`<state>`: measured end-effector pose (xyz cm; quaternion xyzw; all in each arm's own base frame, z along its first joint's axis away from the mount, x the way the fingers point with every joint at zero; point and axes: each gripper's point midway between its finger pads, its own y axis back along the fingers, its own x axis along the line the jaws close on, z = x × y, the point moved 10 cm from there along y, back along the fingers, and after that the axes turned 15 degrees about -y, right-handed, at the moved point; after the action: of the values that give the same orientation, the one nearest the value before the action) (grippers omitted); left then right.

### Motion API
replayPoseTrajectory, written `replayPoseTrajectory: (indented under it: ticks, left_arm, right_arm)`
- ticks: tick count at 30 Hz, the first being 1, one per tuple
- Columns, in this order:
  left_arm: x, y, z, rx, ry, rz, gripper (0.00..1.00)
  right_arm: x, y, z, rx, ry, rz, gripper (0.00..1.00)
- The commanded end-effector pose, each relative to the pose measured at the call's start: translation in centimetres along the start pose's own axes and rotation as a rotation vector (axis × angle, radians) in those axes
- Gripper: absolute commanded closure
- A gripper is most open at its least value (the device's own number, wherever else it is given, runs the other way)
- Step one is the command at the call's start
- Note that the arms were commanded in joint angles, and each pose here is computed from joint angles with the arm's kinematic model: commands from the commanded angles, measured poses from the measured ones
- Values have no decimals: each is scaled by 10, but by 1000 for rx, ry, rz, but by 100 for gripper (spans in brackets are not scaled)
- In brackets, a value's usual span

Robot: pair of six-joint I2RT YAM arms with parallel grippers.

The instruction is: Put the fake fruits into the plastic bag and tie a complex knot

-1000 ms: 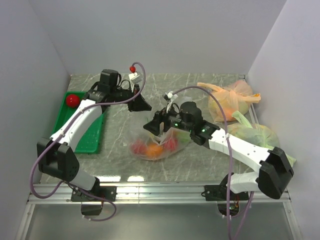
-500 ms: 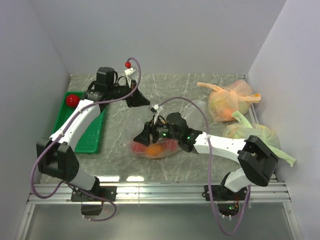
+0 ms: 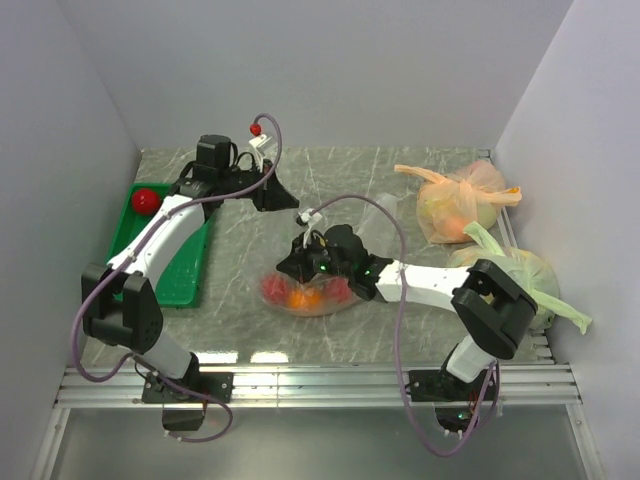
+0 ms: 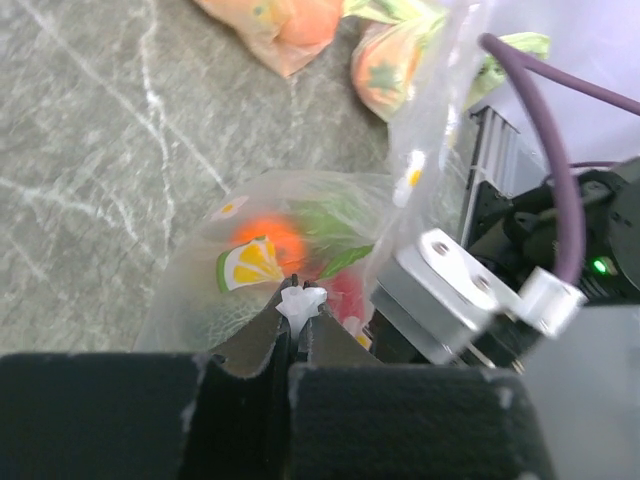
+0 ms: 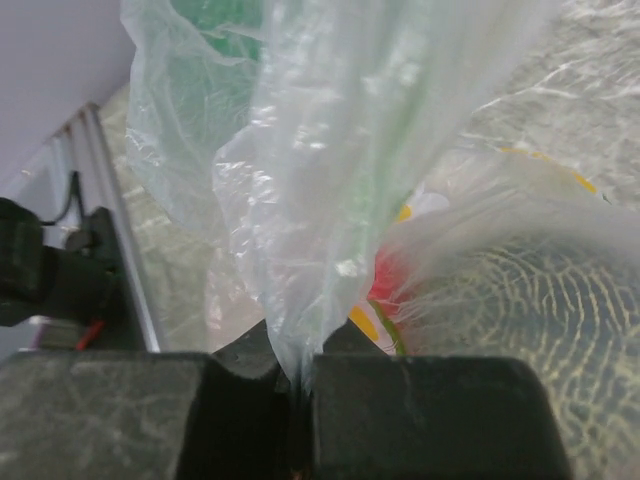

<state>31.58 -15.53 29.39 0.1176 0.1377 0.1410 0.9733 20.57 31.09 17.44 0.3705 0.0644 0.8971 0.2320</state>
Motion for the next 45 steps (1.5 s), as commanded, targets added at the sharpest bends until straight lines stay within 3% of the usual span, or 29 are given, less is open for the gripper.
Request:
replayPoseTrajectory:
  ticks: [1,9,10,12,13,16,18,20,22,24,31,36,41,45]
  left_arm:
    - [17,5,38,-106,-153,103,100]
    - [23,4,37,-80,-148,112,100]
    - [22,5,37,-79,-150,108,99]
    - [15,9,39,-83,-160,108,86]
    - [13,11,39,-83,-158,108,69]
    - [1,20,46,-99,-159,127,29]
    - [-3,25,49,-99,-154,154,14]
    - [-9,34,55,-114,-164,174,7]
    - [-15,42,59,-119,-159,188,1]
    - [-22,54,63,-133,-137,216,1]
    - [-53,99,51,-223,-95,379,1]
    - [-64,118,27,-150,-63,275,1]
    - [-64,113,-4,-113,-61,254,1]
    - [-57,107,-13,-141,-76,266,1]
  right_arm:
    - [-12,-9,-20,147,53,-43,100]
    - [-10,-14,-5,154,75,-78,100]
    - [-5,-13,2,155,80,-66,94]
    - [6,-4,9,170,94,-45,75]
    - [11,0,14,165,99,-31,61]
    - [35,26,32,126,133,15,42]
    - [40,37,35,126,142,13,34]
    - [47,52,41,104,182,22,29]
    - [52,67,45,96,229,22,16]
    - [55,77,46,98,249,10,7]
    - [69,124,64,7,375,31,4]
    - [76,181,81,-30,364,101,4]
    - [49,239,85,-126,332,-38,4]
    - [24,261,63,-150,306,-219,2]
